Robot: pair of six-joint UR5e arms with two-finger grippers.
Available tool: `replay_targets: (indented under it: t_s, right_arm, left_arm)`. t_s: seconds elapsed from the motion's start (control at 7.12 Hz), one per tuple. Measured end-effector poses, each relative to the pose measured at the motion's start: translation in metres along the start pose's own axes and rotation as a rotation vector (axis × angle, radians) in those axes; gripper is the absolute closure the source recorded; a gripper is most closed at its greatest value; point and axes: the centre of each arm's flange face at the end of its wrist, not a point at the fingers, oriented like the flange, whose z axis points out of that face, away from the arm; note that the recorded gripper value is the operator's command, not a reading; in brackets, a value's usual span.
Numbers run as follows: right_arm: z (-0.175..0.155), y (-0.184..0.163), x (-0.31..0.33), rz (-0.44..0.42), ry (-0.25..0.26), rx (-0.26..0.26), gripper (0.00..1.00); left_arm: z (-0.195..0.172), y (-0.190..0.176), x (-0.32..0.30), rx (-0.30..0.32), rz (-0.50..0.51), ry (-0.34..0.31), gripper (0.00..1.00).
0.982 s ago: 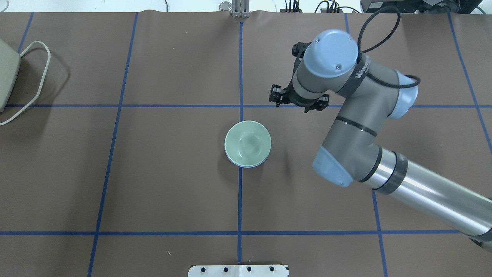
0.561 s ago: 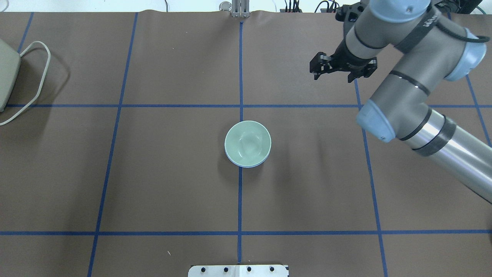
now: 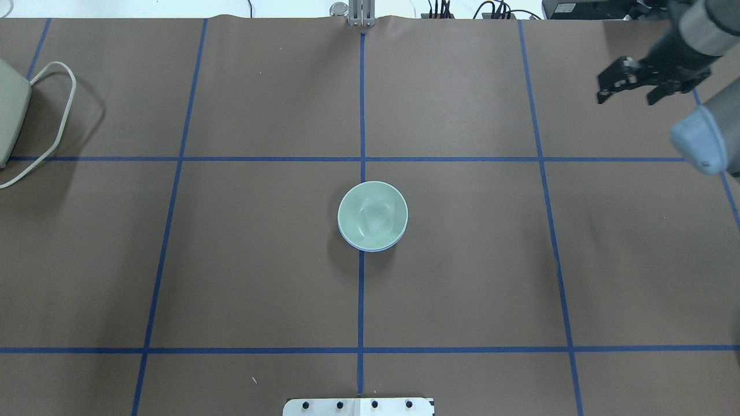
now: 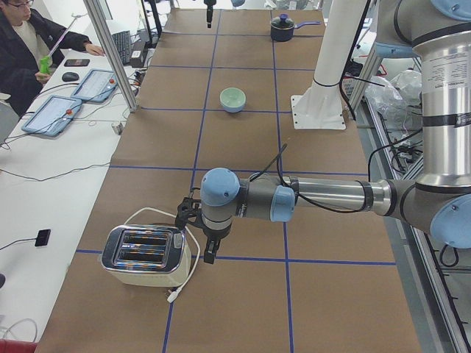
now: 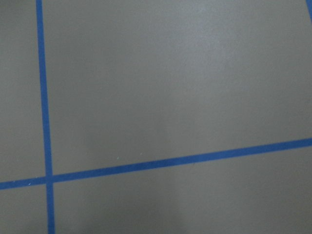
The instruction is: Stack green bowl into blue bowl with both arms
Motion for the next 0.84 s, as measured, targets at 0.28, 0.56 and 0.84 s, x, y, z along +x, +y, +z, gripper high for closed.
replay_targets:
  t_s: [0.28,0.56,0.84]
  right_arm:
    - [-0.011,0.048,0.142,-0.077,0.063,-0.06,0.0]
    - [-0.013,0.118,0.244,-0.085,0.078,-0.126,0.0]
    - [-0.006,0.169,0.291,-0.031,0.105,-0.165,0.0]
  left_arm:
    - [0.009,0.001,0.005,-0.036,-0.002,0.006,0.02]
    - [0.017,0.002,0.009,-0.065,-0.006,0.012,0.02]
    - [0.017,0.003,0.01,-0.06,0.0,0.015,0.02]
